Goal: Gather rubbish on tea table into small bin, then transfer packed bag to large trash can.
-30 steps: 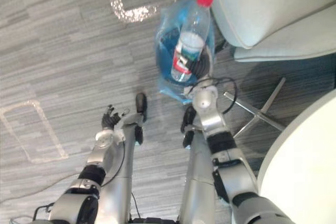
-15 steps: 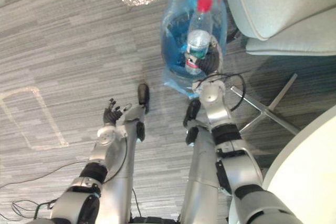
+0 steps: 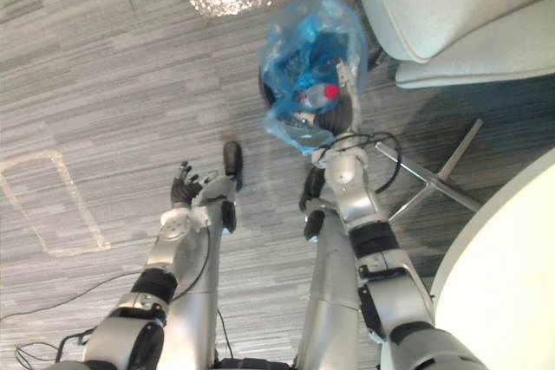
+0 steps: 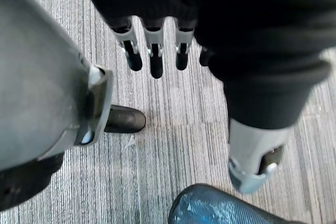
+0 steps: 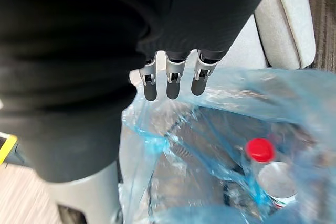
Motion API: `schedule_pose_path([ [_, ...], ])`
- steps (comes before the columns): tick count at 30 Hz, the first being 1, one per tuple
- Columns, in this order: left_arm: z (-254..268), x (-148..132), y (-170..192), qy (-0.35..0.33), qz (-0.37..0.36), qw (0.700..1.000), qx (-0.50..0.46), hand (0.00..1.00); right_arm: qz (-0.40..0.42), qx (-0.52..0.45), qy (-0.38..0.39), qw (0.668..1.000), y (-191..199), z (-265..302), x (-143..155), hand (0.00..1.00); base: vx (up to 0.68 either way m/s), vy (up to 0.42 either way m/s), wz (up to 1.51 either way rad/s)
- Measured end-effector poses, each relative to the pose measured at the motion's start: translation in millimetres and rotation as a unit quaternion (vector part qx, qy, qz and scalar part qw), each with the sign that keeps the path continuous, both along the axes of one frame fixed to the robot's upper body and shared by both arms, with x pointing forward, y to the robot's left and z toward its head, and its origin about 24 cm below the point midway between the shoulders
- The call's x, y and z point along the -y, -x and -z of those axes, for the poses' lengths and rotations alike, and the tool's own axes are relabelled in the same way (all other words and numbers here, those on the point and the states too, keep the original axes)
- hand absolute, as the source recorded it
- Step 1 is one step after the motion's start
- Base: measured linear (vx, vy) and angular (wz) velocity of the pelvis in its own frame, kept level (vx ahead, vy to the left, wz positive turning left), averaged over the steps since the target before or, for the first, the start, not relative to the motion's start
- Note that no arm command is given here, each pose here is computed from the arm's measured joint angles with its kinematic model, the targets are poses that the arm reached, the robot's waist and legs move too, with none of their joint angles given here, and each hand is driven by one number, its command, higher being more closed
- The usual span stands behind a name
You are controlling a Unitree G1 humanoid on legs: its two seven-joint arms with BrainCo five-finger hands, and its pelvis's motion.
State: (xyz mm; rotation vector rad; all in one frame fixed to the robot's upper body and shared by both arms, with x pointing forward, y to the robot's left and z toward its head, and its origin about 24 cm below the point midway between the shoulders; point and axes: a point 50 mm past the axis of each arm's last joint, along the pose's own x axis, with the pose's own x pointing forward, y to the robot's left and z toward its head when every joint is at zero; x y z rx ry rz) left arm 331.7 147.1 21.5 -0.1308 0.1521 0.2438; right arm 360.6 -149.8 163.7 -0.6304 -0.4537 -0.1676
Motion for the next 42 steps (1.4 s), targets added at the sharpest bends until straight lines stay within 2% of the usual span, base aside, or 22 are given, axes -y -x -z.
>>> schedule_pose_path([
  [10,-2.0,-2.9,-0.6,-0.005,0.000,1.000,0.005,0.00,0.005,-0.056,0.108,0.992,-4.5,31.0,-6.3,0.00,-0.02,-0.003,-0.04],
  [22,-15.9,-8.7,-5.3,0.010,-0.016,0.999,0.042,0.00,0.058,-0.087,0.137,0.985,-30.4,21.1,-0.7,0.00,0.00,-0.001,0.09],
  [23,-17.5,-8.6,-5.9,0.011,-0.016,0.999,0.046,0.00,0.062,-0.089,0.137,0.985,-32.3,19.0,0.1,1.00,-0.02,-0.003,0.13],
  [35,-22.3,-7.1,-7.3,0.031,-0.019,0.998,0.057,0.00,0.072,-0.077,0.133,0.985,-38.0,7.1,-0.5,1.00,-0.02,-0.005,0.06],
  [42,-26.6,-7.1,-7.9,0.033,-0.021,0.997,0.065,0.00,0.067,-0.071,0.105,0.990,-36.7,3.8,-0.3,1.00,-0.04,-0.002,-0.01],
])
